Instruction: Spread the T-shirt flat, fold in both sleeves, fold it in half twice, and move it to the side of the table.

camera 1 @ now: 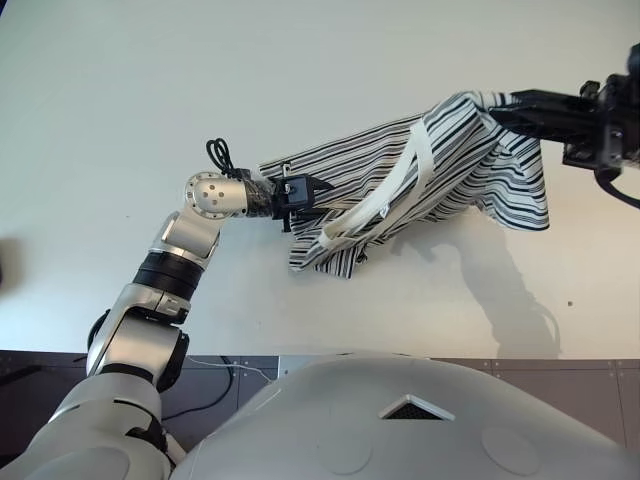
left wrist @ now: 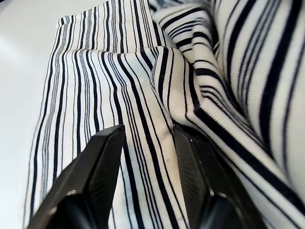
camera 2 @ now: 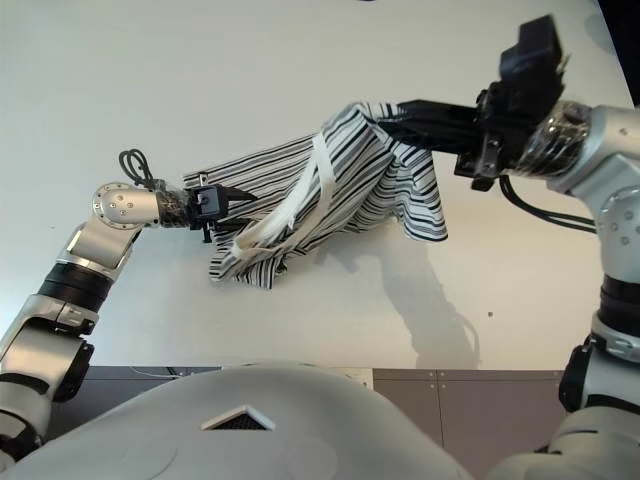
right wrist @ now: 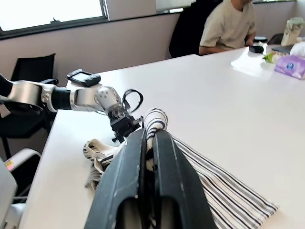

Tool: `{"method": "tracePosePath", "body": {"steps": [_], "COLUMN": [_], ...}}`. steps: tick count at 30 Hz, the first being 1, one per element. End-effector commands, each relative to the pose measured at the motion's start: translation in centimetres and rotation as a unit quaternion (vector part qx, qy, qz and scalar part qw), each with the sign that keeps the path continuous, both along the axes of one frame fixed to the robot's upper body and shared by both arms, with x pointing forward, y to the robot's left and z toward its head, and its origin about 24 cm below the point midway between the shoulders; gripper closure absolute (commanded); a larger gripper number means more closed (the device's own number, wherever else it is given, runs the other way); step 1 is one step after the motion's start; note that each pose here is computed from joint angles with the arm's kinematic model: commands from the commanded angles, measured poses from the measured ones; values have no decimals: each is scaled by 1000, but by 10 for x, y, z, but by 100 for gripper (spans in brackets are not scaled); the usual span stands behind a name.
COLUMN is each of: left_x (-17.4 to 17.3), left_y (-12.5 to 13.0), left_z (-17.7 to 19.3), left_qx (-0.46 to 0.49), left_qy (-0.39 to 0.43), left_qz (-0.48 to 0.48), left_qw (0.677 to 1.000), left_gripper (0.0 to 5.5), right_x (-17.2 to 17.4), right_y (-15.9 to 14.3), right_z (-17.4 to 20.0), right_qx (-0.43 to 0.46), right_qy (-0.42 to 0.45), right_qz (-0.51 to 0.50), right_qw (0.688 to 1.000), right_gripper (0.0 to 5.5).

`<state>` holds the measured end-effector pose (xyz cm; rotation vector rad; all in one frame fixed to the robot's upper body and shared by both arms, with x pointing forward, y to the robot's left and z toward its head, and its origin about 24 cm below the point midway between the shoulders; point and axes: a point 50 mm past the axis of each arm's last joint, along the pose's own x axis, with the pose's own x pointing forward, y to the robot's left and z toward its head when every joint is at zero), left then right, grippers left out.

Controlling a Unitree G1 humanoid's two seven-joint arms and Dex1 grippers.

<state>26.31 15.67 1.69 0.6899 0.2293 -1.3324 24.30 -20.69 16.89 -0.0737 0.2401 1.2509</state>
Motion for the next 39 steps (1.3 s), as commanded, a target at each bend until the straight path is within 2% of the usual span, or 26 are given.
{"method": "tracePosePath", "body": {"steps": [1,4,6,10,16,21,30,39], "left_x": [6,21,13,-41,-93,-97,-103,-88], "left_y": [24,25,30,49,53,57,67,58], "left_z": [-23,9,31,47,47,35,19,21], "left_qx": [76,-14,-44,-12,40,76,103,85], "left_qy": [-15,-67,-100,-131,-204,-252,-278,-323], "left_qz": [60,111,101,43,-82,-117,-149,-140], "left_qw": [995,991,989,990,975,958,943,932], "left_gripper": [358,358,358,358,358,358,358,358], "right_x": [-15,-17,-17,-20,-35,-37,-38,-39], "right_y": [2,3,2,-9,-10,-7,-5,0], "right_z": [-33,-49,-57,-65,-68,-67,-68,-70], "right_qx": [-88,-106,-110,-108,-102,-98,-93,-88], "right_qy": [0,5,10,24,31,29,29,30], "right_qz": [41,40,19,-23,-33,-27,-30,-25], "right_qw": [995,994,994,994,994,994,995,995], "right_gripper": [538,538,538,538,538,538,538,538]}}
